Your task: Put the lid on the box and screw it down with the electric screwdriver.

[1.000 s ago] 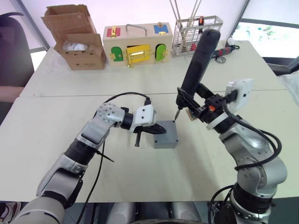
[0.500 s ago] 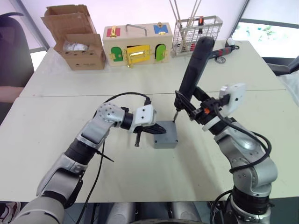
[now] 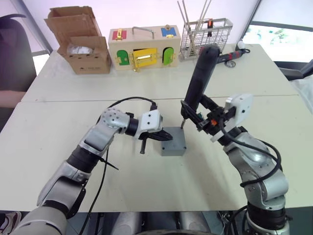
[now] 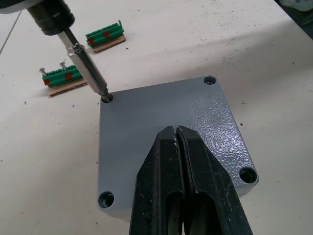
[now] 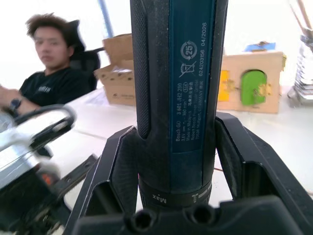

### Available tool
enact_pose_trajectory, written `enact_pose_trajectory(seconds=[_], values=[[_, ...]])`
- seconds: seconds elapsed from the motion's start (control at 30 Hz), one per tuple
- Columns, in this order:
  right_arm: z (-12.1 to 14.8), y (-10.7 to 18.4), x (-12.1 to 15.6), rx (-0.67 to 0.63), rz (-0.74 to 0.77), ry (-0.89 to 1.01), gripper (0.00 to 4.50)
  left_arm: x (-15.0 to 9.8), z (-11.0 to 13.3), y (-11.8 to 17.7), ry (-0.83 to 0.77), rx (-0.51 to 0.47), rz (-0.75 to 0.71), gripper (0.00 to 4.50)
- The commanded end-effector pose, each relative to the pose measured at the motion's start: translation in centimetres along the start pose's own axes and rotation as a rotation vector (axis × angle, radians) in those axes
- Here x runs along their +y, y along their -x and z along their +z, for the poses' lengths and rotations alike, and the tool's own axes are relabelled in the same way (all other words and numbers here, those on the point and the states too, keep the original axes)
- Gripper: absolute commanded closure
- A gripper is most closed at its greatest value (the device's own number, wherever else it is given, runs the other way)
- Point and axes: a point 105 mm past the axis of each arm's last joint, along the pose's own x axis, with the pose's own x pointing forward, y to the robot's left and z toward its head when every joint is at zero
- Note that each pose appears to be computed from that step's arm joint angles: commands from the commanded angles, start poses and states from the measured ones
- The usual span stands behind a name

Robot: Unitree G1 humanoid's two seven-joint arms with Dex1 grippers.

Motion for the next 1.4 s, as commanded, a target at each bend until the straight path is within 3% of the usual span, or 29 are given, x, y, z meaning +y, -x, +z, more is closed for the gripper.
enact_pose_trajectory(seconds=[0.03, 0.3, 0.8, 1.4], values=[[-2.2, 0.3, 0.8, 0.073, 0.031, -0.023, 2.52, -0.1, -0.2, 0.2, 0.000, 0.013, 0.003, 4.50], [-5.6, 0.7, 1.2, 0.198, 0.050, -0.052, 2.52, -0.3, -0.9, -0.4, -0.001, 0.033, -0.002, 4.50], [-8.9, 2.3, 0.2, 0.304, 0.021, -0.109, 2.52, -0.5, -1.5, -0.9, -0.002, 0.040, -0.012, 4.50], [-9.2, 2.4, 0.4, 0.297, 0.019, -0.099, 2.52, -0.7, -1.3, -1.2, -0.001, 0.038, -0.020, 4.50]])
